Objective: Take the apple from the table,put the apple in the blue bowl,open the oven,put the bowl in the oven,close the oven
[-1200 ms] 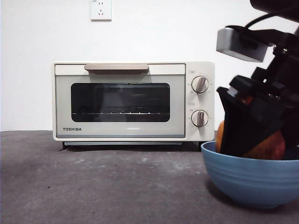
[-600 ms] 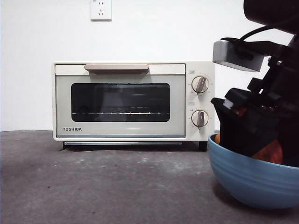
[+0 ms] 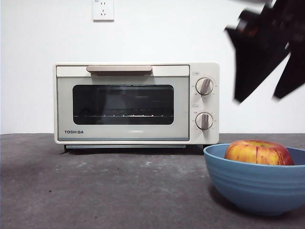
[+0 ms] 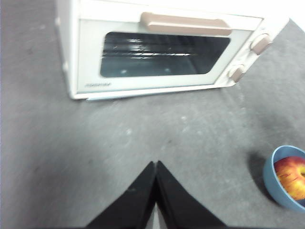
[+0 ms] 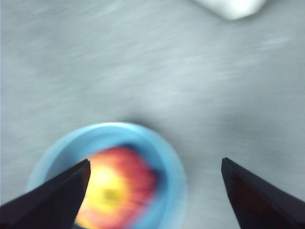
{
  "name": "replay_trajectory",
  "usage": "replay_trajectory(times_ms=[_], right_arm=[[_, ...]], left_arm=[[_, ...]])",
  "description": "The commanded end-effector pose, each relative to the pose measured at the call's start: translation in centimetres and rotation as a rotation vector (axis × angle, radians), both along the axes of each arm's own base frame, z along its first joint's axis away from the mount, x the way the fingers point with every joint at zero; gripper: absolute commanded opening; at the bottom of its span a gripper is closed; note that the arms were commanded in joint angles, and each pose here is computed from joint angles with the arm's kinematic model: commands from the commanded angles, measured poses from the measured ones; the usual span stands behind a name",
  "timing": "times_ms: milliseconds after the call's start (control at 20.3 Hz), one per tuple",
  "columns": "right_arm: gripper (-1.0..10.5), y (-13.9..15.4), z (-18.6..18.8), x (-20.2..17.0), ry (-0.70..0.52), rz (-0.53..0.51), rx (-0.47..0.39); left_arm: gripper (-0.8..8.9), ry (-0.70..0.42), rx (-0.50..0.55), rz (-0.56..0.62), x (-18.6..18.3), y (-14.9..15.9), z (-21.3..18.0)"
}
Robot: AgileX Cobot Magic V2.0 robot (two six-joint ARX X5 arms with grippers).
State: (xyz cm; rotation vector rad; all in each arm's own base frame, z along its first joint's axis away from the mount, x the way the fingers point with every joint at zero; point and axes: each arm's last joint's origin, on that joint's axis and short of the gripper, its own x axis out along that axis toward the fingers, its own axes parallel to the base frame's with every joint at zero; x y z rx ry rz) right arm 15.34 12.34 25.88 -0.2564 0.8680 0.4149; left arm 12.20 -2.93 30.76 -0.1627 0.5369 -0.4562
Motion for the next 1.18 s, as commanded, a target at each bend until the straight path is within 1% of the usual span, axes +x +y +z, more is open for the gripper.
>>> replay_trajectory(times_ms=[49, 99, 197, 296, 345, 444, 740, 986, 1183], right_arm=[[4.4, -1.2, 1.1, -0.4, -0.039, -0.082, -0.107], [4.4, -2.1, 1.1, -0.7, -0.033, -0.122, -0.148], [4.4, -3.5, 0.9, -1.0, 0.028, -0.181, -0.198], [4.4, -4.7, 0.7, -1.2, 0.08, -0.226, -0.229], [4.4, -5.0, 0.6, -1.2, 0.099, -0.238, -0.226], [4.4, -5.4, 0.3, -1.2, 0.155, -0.238, -0.179], [4.4, -5.6, 0.3, -1.1, 0.2, -0.232, -0.112], [4.4, -5.5, 0.3, -1.1, 0.208, -0.236, -0.095], [4.4, -5.5, 0.3, -1.1, 0.208, -0.24, -0.092]], left_arm=[[0.07, -0.025, -0.014, -0.03, 1.4, -0.7, 0.9], [0.07, -0.034, -0.017, -0.051, 2.4, -1.2, 1.2], [0.07, -0.065, -0.025, -0.08, 4.3, -2.3, 1.9], [0.07, -0.097, -0.031, -0.1, 6.6, -3.3, 2.7], [0.07, -0.101, -0.03, -0.105, 7.6, -3.7, 3.0], [0.07, -0.105, -0.018, -0.104, 10.0, -4.7, 3.4], [0.07, -0.105, 0.005, -0.123, 14.4, -6.4, 3.5], [0.07, -0.095, 0.025, -0.134, 17.2, -7.4, 3.1], [0.07, -0.088, 0.027, -0.136, 18.8, -8.0, 2.4]])
